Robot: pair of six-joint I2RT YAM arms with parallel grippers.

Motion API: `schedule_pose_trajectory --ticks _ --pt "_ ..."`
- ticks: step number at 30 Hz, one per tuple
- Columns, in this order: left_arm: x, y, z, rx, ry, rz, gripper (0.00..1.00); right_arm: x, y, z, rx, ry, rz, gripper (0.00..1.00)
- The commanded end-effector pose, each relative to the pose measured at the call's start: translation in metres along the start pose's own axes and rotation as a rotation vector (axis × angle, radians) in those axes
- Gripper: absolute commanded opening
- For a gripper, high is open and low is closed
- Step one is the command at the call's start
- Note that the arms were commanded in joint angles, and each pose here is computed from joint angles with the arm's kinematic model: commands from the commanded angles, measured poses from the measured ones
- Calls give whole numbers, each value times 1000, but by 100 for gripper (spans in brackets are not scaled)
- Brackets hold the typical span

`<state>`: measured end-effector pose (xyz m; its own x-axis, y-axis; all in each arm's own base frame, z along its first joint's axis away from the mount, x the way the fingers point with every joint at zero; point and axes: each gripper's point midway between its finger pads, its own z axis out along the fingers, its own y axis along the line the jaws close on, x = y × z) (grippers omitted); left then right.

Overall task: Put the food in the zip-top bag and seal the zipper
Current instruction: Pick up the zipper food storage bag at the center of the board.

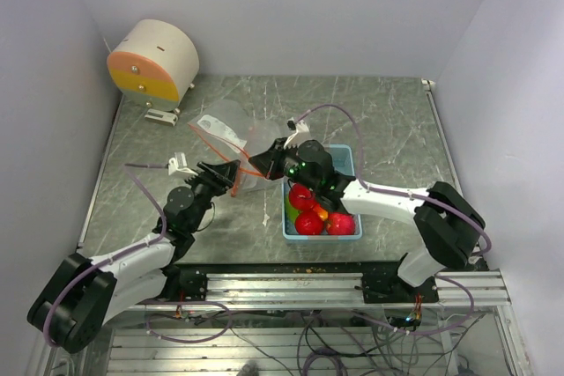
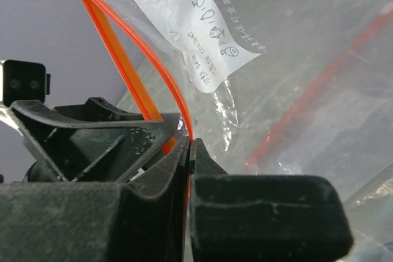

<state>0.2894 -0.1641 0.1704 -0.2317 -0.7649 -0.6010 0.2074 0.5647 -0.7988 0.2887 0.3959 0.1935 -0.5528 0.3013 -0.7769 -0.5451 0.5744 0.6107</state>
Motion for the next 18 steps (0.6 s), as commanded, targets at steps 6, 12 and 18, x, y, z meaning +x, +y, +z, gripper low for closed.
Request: schedule_pose_trajectory --ticks 6,12,18 --pt "-13 -21 17 64 -62 5 62 0 16 -14 -43 8 10 0" --pt "-15 -25 24 74 -72 9 46 2 12 -22 -26 7 12 0" --pt "-16 -27 25 67 -63 43 7 -1 5 -28 19 2 -14 0"
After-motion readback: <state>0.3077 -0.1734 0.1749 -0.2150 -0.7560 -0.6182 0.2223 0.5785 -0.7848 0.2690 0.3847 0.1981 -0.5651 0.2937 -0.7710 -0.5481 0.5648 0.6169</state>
